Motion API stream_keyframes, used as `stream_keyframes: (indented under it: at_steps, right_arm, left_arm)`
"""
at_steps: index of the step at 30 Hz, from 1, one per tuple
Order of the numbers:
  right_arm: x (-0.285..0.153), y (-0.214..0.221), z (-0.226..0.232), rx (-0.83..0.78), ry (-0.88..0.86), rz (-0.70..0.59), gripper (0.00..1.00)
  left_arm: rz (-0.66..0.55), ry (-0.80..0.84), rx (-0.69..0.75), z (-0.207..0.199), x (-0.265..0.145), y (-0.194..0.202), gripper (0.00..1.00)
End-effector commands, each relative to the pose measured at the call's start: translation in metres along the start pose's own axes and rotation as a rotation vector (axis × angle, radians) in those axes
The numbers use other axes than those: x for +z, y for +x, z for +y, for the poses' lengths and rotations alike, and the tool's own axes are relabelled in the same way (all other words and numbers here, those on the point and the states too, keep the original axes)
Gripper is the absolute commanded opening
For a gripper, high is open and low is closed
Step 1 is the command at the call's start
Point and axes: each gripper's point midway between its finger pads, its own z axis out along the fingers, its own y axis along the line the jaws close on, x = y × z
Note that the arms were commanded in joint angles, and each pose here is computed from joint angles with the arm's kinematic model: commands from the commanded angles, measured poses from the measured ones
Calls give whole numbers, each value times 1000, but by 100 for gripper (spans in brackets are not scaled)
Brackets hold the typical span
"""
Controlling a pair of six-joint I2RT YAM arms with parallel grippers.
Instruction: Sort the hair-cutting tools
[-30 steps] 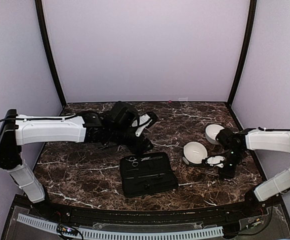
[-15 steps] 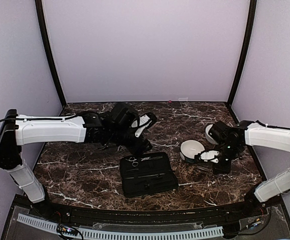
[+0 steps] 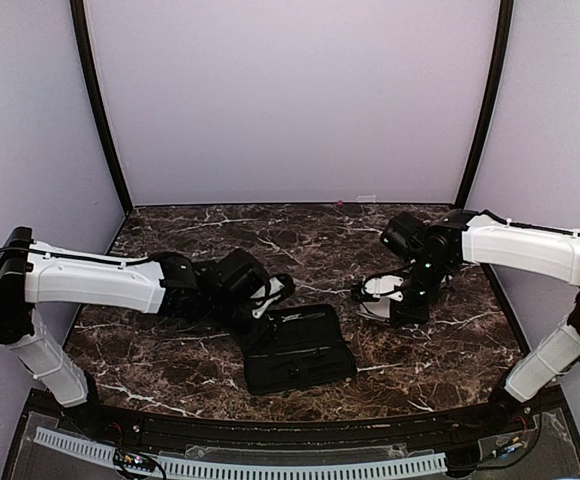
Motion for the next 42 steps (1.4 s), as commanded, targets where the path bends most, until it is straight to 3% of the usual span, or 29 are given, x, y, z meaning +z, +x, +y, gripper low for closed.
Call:
stream_keyframes:
  at_steps: [1,6,13,18,22,27,33,38,40,42]
  right_arm:
    - [-1,-8,6,22,-47,-11,0]
    - [-2,-9,8,27,-51,-25,0]
    - [2,-1,10,30,-41,-15,0]
    - [1,1,12,32,-39,-20,0]
    - [0,-2,12,28,-41,-32,0]
    - [-2,-6,11,18,-47,-34,0]
    - [-5,-14,13,-23,-40,-31,0]
    - [-6,-25,18,-55,-46,-25,0]
    - [-4,-27,19,-67,-47,-21,0]
    - [-3,-30,21,-76,-48,-18,0]
  left_arm:
    - [24,180,27,-58,-9,32,25]
    - [76,171,122,-84,-2,58,39]
    - [158,153,195,-87,17,69,38]
    - [220,87,235,-78,29,74,29]
    - [195,98,256,-81,24,71,0]
    - [226,125,300,-87,9,91,0]
    - [365,257,390,-116,-16,142,0]
    - [556,186,423,-100,-22,181,0]
    - [552,135,430,-92,-22,178,0]
    - [504,102,430,-90,-25,164,7]
